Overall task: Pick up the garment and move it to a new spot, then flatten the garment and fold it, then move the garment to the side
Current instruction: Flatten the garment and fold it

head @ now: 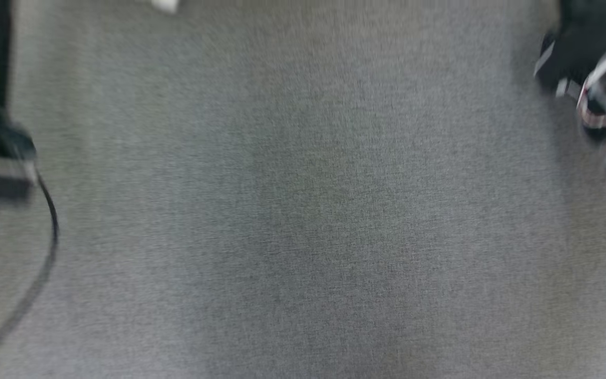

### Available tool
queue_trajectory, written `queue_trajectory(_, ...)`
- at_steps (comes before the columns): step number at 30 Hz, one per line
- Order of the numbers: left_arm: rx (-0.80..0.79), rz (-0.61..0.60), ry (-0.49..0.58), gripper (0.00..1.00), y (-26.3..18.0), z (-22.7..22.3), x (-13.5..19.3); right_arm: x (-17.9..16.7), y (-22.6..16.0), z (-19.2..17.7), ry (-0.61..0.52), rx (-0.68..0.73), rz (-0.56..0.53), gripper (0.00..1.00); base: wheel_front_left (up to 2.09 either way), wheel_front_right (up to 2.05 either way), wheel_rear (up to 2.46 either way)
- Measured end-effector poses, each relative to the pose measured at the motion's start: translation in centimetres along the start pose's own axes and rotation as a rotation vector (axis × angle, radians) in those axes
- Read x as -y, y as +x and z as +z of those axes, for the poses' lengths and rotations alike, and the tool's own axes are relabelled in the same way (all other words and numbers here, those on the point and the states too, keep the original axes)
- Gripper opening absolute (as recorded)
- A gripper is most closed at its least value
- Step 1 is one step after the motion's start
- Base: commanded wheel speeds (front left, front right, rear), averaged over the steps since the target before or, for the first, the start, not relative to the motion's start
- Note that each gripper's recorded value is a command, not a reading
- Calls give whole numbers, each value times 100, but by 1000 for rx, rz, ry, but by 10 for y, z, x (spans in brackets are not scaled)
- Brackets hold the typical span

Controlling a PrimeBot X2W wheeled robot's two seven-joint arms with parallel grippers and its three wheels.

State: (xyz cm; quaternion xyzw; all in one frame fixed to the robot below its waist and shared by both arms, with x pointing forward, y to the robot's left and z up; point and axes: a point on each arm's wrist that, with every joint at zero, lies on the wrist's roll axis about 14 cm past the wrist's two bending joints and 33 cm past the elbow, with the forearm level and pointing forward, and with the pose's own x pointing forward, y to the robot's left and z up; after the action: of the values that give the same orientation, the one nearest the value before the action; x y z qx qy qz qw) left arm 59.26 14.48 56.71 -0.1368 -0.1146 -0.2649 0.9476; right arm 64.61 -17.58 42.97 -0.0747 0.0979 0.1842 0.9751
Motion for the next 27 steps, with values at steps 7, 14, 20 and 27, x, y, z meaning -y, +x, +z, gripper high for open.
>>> queue_trajectory(7, -104, 80, -116, 0, -76, -13, 24, -18, -63, -25, 62, -90, 51, 0, 0, 0, 0)
queue_trajectory(14, -163, 140, -220, 0, -130, -16, 57, -36, -125, -42, 98, -148, 72, 0, 0, 0, 0)
queue_trajectory(20, -167, 225, -240, 0, -165, -9, 72, -42, -164, -31, 111, -114, 60, 0, 0, 0, 0)
queue_trajectory(27, -199, 293, -283, 0, -214, -10, 97, -45, -215, -32, 129, -101, 32, 0, 0, 0, 0)
